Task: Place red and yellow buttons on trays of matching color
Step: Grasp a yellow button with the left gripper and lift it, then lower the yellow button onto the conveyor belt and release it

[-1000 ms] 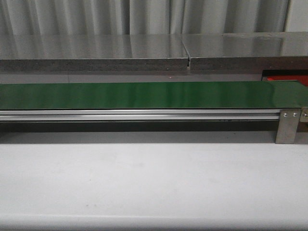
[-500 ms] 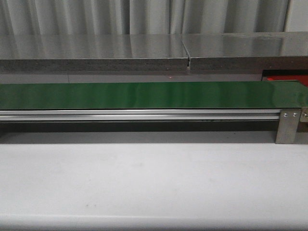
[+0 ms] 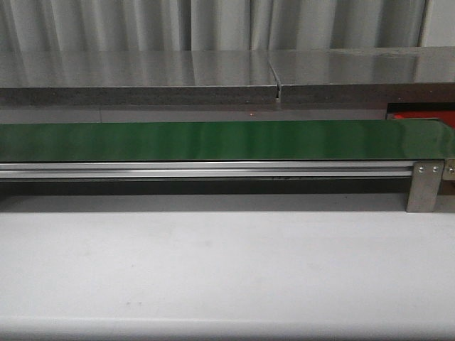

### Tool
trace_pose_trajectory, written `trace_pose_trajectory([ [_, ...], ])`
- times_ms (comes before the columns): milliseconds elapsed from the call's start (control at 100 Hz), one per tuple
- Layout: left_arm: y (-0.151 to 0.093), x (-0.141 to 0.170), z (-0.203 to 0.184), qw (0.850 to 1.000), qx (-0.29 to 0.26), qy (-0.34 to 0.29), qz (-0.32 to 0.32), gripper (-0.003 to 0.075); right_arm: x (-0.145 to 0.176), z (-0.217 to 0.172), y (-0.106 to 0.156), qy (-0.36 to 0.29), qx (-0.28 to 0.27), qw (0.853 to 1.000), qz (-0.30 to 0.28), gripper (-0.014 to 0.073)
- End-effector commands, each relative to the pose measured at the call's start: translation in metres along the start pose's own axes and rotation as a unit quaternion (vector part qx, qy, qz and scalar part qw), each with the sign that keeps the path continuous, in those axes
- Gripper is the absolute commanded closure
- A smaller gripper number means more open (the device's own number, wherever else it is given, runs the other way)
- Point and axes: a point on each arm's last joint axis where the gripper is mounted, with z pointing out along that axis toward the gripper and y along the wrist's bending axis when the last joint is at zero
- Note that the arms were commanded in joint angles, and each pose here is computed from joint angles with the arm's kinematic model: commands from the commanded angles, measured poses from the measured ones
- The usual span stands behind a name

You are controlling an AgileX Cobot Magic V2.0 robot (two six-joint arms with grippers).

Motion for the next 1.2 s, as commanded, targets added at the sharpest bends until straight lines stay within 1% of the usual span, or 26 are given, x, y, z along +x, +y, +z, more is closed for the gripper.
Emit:
trace_pose_trajectory([
  [0, -0.01, -0.016, -0.018, 0.999, -0.005, -0.05, 0.021, 0.0678, -0.014, -0.003, 0.001, -0.059, -0.005, 0.998, -0.009, 0.0713],
  [160, -0.023, -0.016, 0.0, 0.999, 0.003, -0.035, 0.034, 0.0678, -0.014, -0.003, 0.001, -0.059, -0.005, 0.998, -0.009, 0.0713],
  [400, -0.024, -0.016, 0.006, 0.999, 0.001, -0.03, 0.039, 0.0674, -0.014, -0.003, 0.001, -0.059, -0.005, 0.998, -0.009, 0.0713],
  [470, -0.024, -0.016, 0.006, 0.999, 0.0, -0.031, 0.039, 0.0645, -0.014, -0.003, 0.001, -0.059, -0.005, 0.998, -0.009, 0.0713],
  [520, -0.024, -0.016, 0.006, 0.999, 0.0, -0.031, 0.04, 0.0592, -0.014, -0.003, 0.001, -0.059, -0.005, 0.998, -0.009, 0.0713],
  [560, -0.024, -0.016, 0.006, 0.999, 0.0, -0.029, 0.04, 0.0523, -0.014, -0.003, 0.001, -0.059, -0.005, 0.998, -0.009, 0.0713],
  [590, -0.024, -0.016, 0.006, 0.999, 0.0, -0.028, 0.041, 0.0449, -0.014, -0.003, 0.001, -0.059, -0.005, 0.998, -0.009, 0.0713],
  [610, -0.024, -0.016, 0.006, 0.999, 0.0, -0.028, 0.042, 0.0417, -0.014, -0.003, 0.001, -0.059, -0.005, 0.998, -0.009, 0.0713],
  [640, -0.025, -0.016, 0.006, 0.999, 0.001, -0.028, 0.043, 0.0329, -0.014, -0.003, 0.001, -0.059, -0.005, 0.998, -0.009, 0.0713],
  [660, -0.026, -0.016, 0.006, 0.999, 0.002, -0.028, 0.044, 0.0293, -0.014, -0.003, 0.001, -0.059, -0.005, 0.998, -0.009, 0.0713],
  [700, -0.028, -0.017, 0.006, 0.998, 0.003, -0.032, 0.046, 0.0174, -0.014, -0.003, 0.001, -0.059, -0.005, 0.998, -0.009, 0.0713],
  [710, -0.028, -0.017, 0.005, 0.998, 0.003, -0.032, 0.046, 0.0174, -0.014, -0.003, 0.001, -0.059, -0.005, 0.998, -0.009, 0.0713],
  [750, -0.032, -0.019, 0.005, 0.998, 0.005, -0.04, 0.052, 0.0083, -0.014, -0.003, 0.001, -0.059, -0.005, 0.998, -0.009, 0.0713],
  [810, -0.037, -0.02, 0.003, 0.997, 0.007, -0.049, 0.065, 0.0025, -0.014, -0.003, 0.001, -0.059, -0.005, 0.998, -0.009, 0.0713],
  [840, -0.039, -0.022, 0.001, 0.996, 0.009, -0.056, 0.067, 0.0021, -0.014, -0.003, 0.001, -0.059, -0.005, 0.998, -0.009, 0.0713],
  [970, -0.049, -0.03, -0.01, 0.994, 0.014, -0.073, 0.076, 0.0055, -0.014, -0.003, 0.001, -0.059, -0.005, 0.998, -0.009, 0.0713],
  [1040, -0.052, -0.033, -0.018, 0.994, 0.02, -0.076, 0.076, 0.0059, -0.014, -0.003, 0.001, -0.059, -0.005, 0.998, -0.009, 0.0713],
  [1190, -0.052, -0.036, -0.038, 0.993, 0.021, -0.086, 0.073, 0.0059, -0.014, -0.003, 0.001, -0.059, -0.005, 0.998, -0.009, 0.0713],
])
